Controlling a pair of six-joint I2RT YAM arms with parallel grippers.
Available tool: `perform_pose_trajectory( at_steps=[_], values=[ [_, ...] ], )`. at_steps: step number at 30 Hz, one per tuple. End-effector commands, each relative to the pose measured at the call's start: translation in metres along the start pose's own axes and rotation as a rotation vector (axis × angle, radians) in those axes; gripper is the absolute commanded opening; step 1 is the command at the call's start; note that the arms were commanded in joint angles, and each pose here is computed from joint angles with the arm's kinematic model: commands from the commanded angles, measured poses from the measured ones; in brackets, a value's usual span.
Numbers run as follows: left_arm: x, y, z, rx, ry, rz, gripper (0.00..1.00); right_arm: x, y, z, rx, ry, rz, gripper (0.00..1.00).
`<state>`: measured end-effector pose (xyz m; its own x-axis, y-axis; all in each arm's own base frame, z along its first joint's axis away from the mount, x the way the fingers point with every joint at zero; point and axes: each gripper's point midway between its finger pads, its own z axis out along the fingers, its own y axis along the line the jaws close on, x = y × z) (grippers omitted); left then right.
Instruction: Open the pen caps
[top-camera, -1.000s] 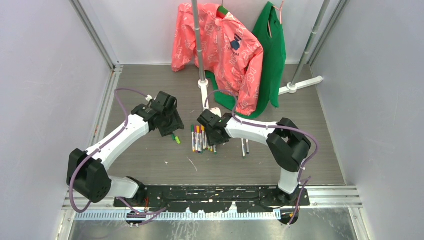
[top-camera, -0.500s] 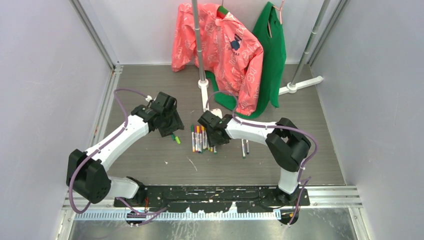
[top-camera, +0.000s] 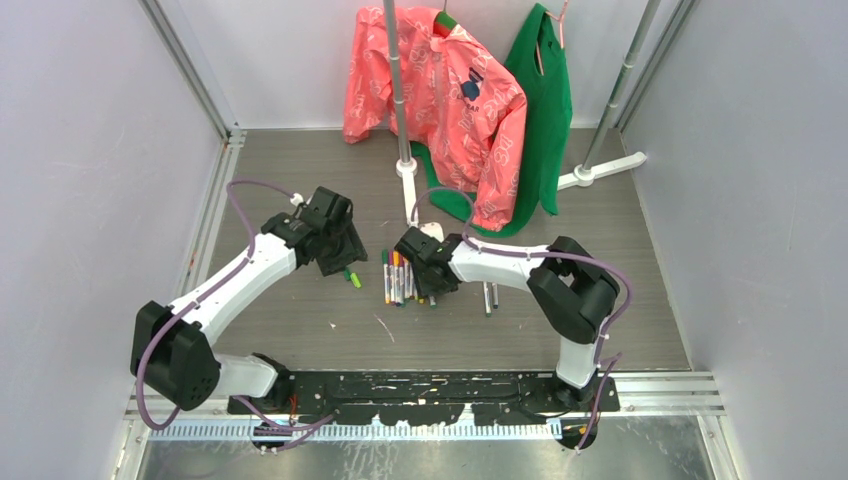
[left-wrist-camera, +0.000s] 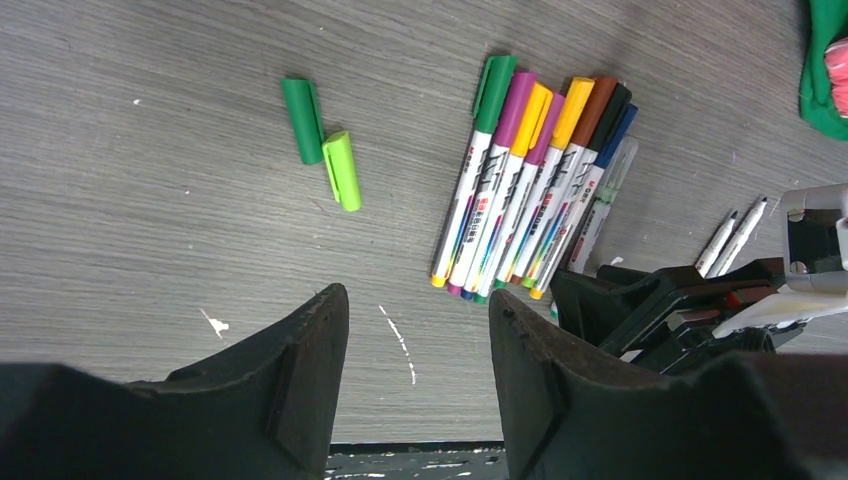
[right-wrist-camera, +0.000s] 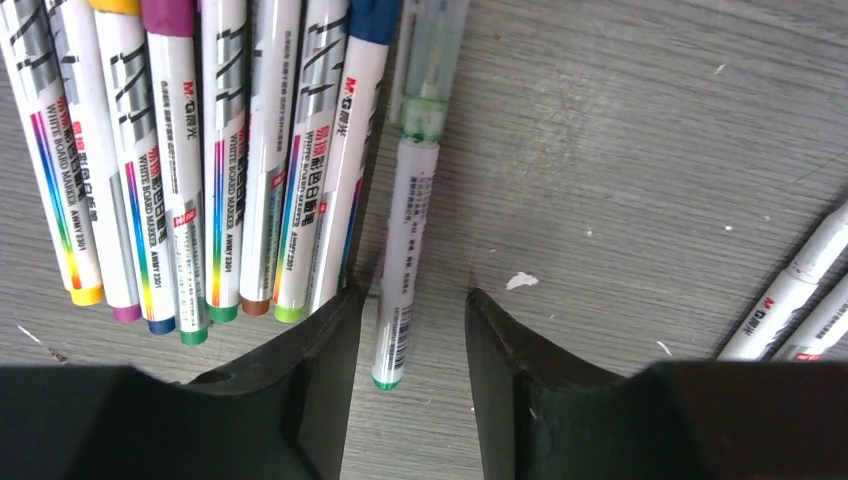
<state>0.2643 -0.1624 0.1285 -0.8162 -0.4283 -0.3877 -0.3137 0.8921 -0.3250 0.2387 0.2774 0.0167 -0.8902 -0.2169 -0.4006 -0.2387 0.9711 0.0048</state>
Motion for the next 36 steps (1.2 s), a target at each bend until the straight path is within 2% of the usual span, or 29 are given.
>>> perform_pose_trajectory(
  at_steps=[1,7,13,18,27,36],
  values=[
    [-0.007,-0.006,-0.006,0.039,-0.045,-0.016,0.54,0.02,0.004,0.011,0.02,0.045,-0.018,0.48],
    [-0.004,-0.005,-0.006,0.043,-0.04,-0.026,0.54,0.039,0.0,0.017,0.057,0.086,-0.03,0.4],
    [-0.004,-0.008,-0.007,0.063,-0.04,-0.039,0.58,0.056,-0.012,0.019,0.084,0.12,-0.009,0.16],
    [0.0,-0.011,-0.006,0.078,-0.021,-0.054,0.6,0.057,-0.021,0.01,0.105,0.108,-0.002,0.02],
    [0.007,-0.023,-0.004,0.149,0.011,-0.078,0.66,0.038,-0.024,-0.026,0.068,0.009,0.028,0.01],
    [0.021,-0.059,0.003,0.323,0.115,-0.118,0.66,0.024,0.009,-0.07,-0.164,-0.052,0.06,0.01]
  ],
)
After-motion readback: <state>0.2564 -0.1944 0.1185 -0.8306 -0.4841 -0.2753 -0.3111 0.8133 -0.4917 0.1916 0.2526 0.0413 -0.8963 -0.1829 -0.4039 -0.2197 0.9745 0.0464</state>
